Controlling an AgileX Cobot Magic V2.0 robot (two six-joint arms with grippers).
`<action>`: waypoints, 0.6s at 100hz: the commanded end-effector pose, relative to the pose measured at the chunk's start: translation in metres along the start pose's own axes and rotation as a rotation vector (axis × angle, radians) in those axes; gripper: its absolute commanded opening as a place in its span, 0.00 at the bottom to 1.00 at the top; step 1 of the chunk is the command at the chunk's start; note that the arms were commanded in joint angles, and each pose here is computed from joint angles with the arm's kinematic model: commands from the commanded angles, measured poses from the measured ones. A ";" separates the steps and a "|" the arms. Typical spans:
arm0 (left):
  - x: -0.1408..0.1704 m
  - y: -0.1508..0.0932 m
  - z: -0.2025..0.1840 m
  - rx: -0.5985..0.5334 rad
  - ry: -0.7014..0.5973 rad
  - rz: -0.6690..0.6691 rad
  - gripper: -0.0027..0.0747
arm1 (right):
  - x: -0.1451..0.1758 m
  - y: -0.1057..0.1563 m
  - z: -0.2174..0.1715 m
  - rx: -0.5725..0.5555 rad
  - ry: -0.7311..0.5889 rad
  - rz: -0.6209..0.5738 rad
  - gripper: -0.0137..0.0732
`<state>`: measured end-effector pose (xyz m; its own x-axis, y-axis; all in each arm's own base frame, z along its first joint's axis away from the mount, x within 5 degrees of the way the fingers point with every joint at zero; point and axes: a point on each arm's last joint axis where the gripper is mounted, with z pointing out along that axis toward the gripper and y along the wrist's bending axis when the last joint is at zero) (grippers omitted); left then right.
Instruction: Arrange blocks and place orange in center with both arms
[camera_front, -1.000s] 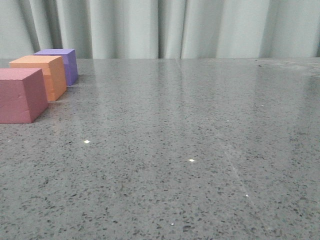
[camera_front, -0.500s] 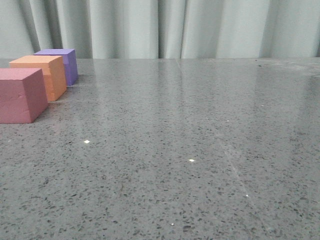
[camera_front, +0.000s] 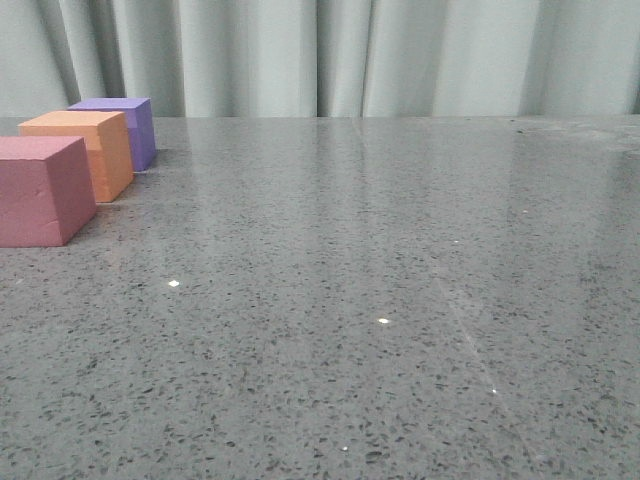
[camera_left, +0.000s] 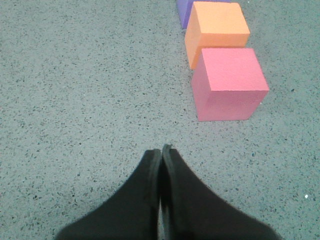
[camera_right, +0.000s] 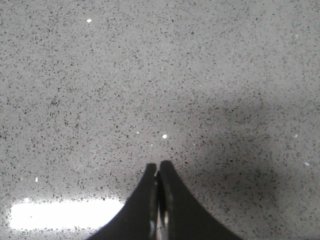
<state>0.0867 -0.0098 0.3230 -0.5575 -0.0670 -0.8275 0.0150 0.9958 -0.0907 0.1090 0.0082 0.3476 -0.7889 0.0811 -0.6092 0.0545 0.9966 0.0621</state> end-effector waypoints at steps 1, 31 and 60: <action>-0.013 -0.002 -0.005 0.025 -0.089 -0.003 0.01 | -0.007 0.000 -0.006 -0.008 -0.066 -0.004 0.08; -0.013 -0.002 -0.005 0.025 -0.089 -0.003 0.01 | -0.007 0.000 -0.006 -0.008 -0.066 -0.004 0.08; -0.013 -0.002 -0.005 0.032 -0.183 0.041 0.01 | -0.007 0.000 -0.006 -0.008 -0.066 -0.004 0.08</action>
<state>0.0874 -0.0088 0.3220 -0.5272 -0.0478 -0.8484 0.0223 0.9973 -0.0701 0.1090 0.0082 0.3476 -0.7889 0.0811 -0.6092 0.0545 0.9966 0.0621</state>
